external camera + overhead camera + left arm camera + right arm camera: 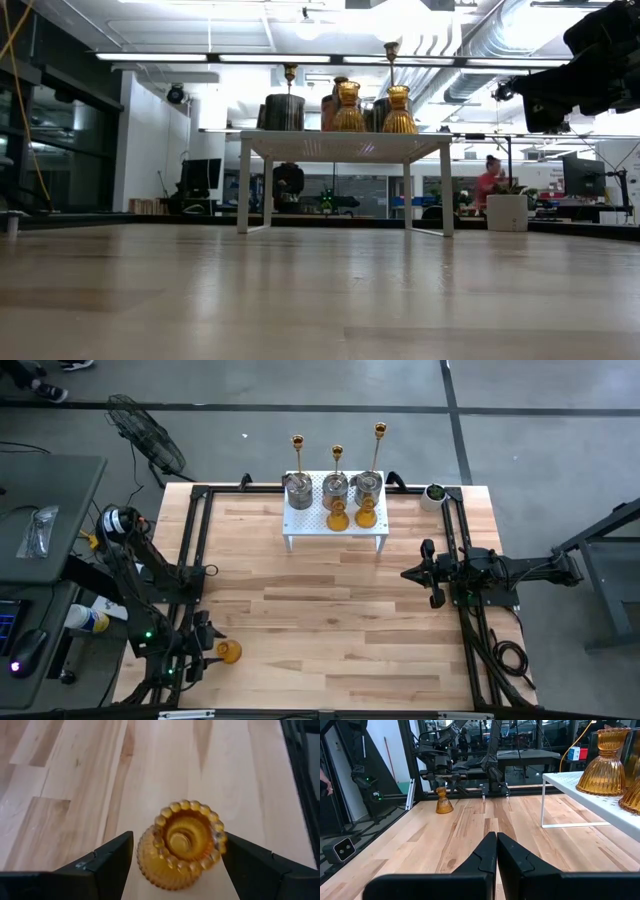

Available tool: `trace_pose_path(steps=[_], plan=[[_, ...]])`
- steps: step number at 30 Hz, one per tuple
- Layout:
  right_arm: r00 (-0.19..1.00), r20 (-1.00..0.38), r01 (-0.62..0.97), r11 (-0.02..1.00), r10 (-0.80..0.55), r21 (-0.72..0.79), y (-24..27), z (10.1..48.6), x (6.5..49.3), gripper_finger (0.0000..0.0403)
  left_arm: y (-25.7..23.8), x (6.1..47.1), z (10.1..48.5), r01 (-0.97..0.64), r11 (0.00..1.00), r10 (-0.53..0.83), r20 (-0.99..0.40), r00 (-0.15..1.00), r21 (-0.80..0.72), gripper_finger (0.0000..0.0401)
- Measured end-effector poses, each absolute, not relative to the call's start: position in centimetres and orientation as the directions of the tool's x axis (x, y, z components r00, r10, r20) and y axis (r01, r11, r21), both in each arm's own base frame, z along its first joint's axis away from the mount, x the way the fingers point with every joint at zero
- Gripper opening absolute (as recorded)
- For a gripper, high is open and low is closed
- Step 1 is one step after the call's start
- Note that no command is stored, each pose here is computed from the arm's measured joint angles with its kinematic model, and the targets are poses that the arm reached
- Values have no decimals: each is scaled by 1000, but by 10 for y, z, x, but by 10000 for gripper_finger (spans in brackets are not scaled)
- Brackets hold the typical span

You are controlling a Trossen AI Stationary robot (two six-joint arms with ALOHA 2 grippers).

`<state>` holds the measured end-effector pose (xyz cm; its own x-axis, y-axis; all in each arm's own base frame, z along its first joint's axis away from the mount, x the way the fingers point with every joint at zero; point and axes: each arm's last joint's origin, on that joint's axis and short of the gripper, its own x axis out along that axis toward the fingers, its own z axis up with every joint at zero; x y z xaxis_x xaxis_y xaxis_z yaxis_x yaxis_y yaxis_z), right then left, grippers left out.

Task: Pick & Place candle stick holders
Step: Put the brown glass candle holder on the shelf

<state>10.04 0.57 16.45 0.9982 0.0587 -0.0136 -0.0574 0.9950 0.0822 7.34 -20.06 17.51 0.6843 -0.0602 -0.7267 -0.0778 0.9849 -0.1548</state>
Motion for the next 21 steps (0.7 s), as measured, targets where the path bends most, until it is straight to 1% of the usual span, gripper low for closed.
trace_pose_path(steps=[14,21], plan=[[998,-16,-57,995,59,83,6,164,100,4,-208,77,167,-88,983,-52,-713,699,-159,284],[998,-15,-57,995,58,82,6,164,100,4,-210,79,167,-93,980,-53,-685,727,-175,284]])
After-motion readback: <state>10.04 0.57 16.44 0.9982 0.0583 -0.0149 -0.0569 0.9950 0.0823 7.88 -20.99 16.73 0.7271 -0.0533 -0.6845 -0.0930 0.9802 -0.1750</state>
